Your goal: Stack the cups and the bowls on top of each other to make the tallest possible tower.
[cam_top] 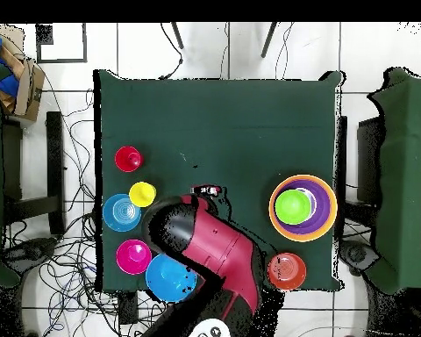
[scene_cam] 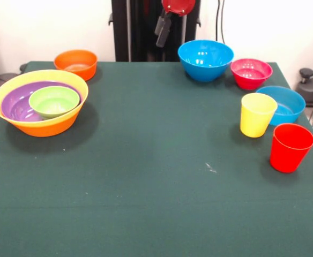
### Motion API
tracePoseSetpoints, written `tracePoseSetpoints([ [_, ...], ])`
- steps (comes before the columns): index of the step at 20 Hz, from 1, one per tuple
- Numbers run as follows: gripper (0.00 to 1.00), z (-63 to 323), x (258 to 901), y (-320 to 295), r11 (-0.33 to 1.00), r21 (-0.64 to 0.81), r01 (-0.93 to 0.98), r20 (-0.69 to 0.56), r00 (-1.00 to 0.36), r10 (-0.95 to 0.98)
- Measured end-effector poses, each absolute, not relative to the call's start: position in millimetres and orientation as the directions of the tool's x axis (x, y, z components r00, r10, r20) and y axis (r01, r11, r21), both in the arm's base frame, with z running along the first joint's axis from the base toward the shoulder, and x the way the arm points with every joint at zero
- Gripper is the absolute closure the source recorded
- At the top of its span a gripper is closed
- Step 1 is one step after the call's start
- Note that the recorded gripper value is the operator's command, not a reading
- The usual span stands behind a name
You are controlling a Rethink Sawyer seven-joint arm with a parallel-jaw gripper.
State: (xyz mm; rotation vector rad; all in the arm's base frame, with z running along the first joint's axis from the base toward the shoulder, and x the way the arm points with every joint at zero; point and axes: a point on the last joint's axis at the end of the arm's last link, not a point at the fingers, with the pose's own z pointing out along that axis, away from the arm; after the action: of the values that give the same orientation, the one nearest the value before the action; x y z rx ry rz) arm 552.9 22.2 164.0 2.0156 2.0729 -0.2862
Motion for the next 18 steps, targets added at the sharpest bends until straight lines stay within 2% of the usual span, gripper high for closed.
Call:
tracePoseSetpoints([
  [7, 0.0, 155, 559, 20, 0.087, 0.006, 0.996, -0.295, -0.081, 0.952],
  [18, 0.0, 172, 554, -70, 0.484, -0.12, 0.867, -0.29, -0.497, 0.818],
])
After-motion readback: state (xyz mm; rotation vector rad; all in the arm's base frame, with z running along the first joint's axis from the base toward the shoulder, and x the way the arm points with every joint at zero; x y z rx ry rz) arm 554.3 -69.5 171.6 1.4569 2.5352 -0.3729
